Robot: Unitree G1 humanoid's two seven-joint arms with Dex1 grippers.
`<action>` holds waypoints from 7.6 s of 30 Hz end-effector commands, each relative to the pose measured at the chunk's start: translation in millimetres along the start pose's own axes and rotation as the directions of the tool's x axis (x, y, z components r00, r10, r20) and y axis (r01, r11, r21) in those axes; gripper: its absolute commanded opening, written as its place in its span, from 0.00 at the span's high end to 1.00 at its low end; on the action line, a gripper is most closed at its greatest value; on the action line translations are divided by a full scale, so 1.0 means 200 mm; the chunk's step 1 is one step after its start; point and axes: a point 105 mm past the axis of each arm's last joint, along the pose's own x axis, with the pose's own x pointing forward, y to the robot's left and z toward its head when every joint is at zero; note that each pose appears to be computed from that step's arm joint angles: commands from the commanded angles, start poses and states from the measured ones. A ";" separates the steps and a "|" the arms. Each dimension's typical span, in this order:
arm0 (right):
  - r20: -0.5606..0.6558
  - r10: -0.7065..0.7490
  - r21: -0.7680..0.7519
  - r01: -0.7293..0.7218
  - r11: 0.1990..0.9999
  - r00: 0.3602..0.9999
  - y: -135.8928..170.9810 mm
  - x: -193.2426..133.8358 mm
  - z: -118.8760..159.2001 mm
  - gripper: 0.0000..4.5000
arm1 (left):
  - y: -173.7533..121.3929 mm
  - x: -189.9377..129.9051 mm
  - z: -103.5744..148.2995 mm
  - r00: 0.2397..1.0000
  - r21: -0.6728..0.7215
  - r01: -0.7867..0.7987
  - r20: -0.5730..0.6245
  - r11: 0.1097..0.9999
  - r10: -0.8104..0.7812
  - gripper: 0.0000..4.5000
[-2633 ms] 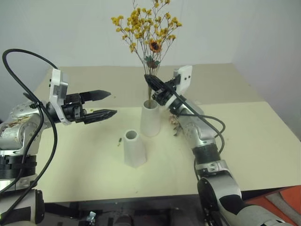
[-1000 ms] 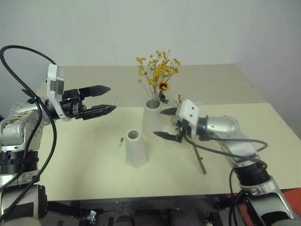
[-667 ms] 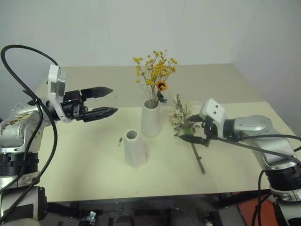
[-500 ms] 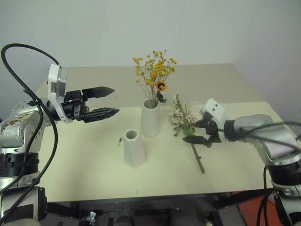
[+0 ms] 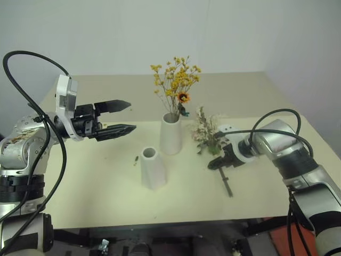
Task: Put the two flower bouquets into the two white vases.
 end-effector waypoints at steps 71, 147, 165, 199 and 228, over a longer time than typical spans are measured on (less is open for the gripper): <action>0.723 0.688 -0.685 -0.190 0.703 -0.059 0.92 -0.73 0.59 0.95 | -0.29 -0.30 0.05 0.994 -0.040 0.030 -0.101 0.999 -0.034 0.00; 0.661 0.742 -0.717 -0.197 0.668 0.109 0.97 -0.37 0.51 0.95 | -0.30 -0.29 0.01 0.992 -0.044 0.019 -0.123 0.999 -0.024 0.00; 0.643 0.762 -0.744 -0.178 0.644 0.069 1.03 -0.44 0.51 0.95 | -0.29 -0.28 0.01 0.992 -0.041 0.022 -0.125 0.999 -0.027 0.00; 0.620 0.766 -0.752 -0.148 0.642 0.172 0.92 -0.36 0.43 0.01 | -0.28 -0.28 0.01 0.989 -0.057 0.046 -0.141 0.997 -0.053 0.00; 0.656 0.456 -0.610 0.067 0.789 0.602 0.07 -0.51 0.02 0.01 | -0.25 -0.30 0.01 0.990 -0.036 0.018 -0.138 0.999 -0.022 0.00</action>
